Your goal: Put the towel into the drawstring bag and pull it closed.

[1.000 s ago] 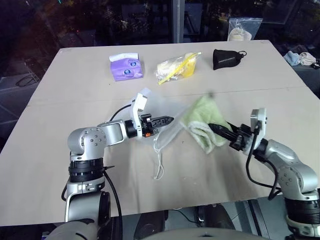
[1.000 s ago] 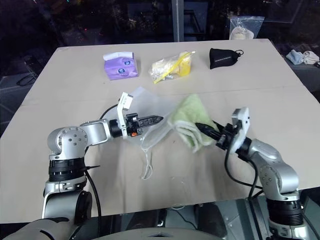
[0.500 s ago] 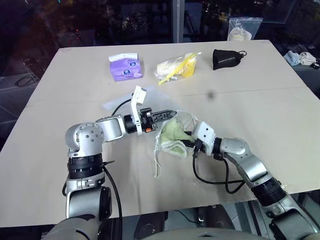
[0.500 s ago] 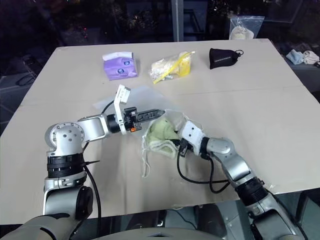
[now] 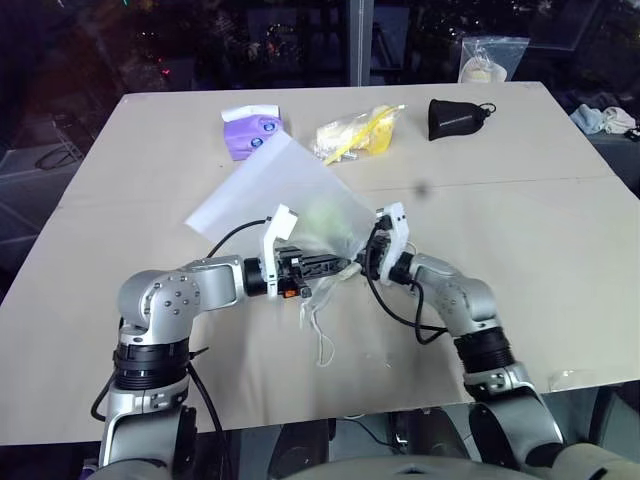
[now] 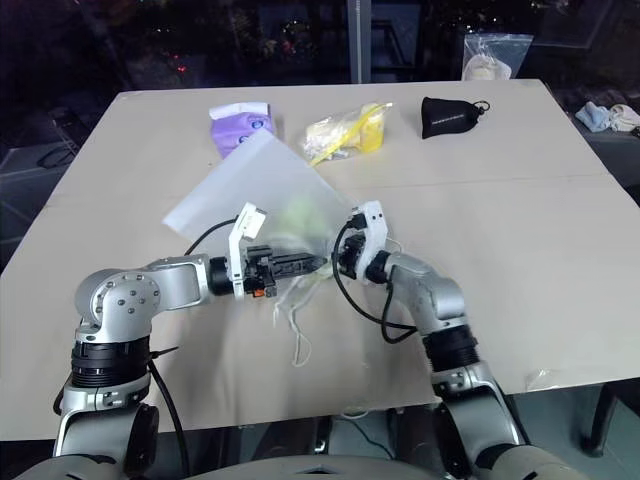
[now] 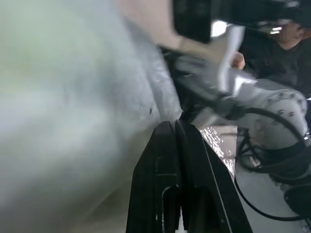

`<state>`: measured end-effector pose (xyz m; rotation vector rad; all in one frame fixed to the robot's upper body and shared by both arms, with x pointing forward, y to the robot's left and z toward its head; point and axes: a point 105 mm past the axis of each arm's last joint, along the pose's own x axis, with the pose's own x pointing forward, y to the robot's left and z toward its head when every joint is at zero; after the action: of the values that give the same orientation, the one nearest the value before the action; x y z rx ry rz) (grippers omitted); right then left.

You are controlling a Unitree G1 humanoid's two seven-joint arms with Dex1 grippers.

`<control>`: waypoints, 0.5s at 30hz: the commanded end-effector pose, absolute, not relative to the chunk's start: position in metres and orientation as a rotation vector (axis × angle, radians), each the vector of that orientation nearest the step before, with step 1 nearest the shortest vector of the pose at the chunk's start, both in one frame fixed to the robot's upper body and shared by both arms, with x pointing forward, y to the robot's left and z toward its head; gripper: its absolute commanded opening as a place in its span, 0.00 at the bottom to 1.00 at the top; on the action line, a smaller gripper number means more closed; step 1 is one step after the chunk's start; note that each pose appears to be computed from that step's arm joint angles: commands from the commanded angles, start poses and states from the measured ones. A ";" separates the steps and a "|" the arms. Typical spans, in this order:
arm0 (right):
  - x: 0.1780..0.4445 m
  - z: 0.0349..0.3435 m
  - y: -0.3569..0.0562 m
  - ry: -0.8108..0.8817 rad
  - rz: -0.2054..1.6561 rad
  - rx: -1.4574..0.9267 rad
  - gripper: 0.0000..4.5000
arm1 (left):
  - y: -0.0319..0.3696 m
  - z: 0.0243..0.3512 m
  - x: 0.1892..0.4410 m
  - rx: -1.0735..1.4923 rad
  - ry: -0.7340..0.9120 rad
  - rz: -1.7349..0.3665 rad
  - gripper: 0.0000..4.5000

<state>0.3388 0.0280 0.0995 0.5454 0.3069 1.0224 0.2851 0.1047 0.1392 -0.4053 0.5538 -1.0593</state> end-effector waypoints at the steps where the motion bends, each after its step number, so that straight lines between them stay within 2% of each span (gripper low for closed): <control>1: 0.341 0.115 0.055 0.249 1.087 0.678 0.06 | 0.094 0.151 0.278 -0.379 0.525 -1.129 0.00; 3: 0.340 0.114 0.060 0.243 1.111 0.713 0.06 | 0.094 0.153 0.279 -0.381 0.522 -1.130 0.00; 4: 0.341 0.112 0.060 0.239 1.103 0.708 0.29 | 0.095 0.153 0.279 -0.380 0.519 -1.122 0.00; 6: 0.347 0.105 0.045 0.199 1.009 0.571 0.48 | 0.102 0.155 0.284 -0.372 0.514 -1.092 0.00; 8: 0.341 0.108 0.024 0.130 0.992 0.409 0.71 | 0.109 0.157 0.290 -0.348 0.499 -1.068 0.00; 15: 0.287 0.118 -0.027 0.095 1.066 0.045 0.71 | 0.127 0.182 0.315 -0.308 0.416 -1.054 0.00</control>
<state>0.3029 -0.0340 0.0950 0.1175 0.1712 0.9914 0.3106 0.1258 0.1680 -0.3335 0.4760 -1.0261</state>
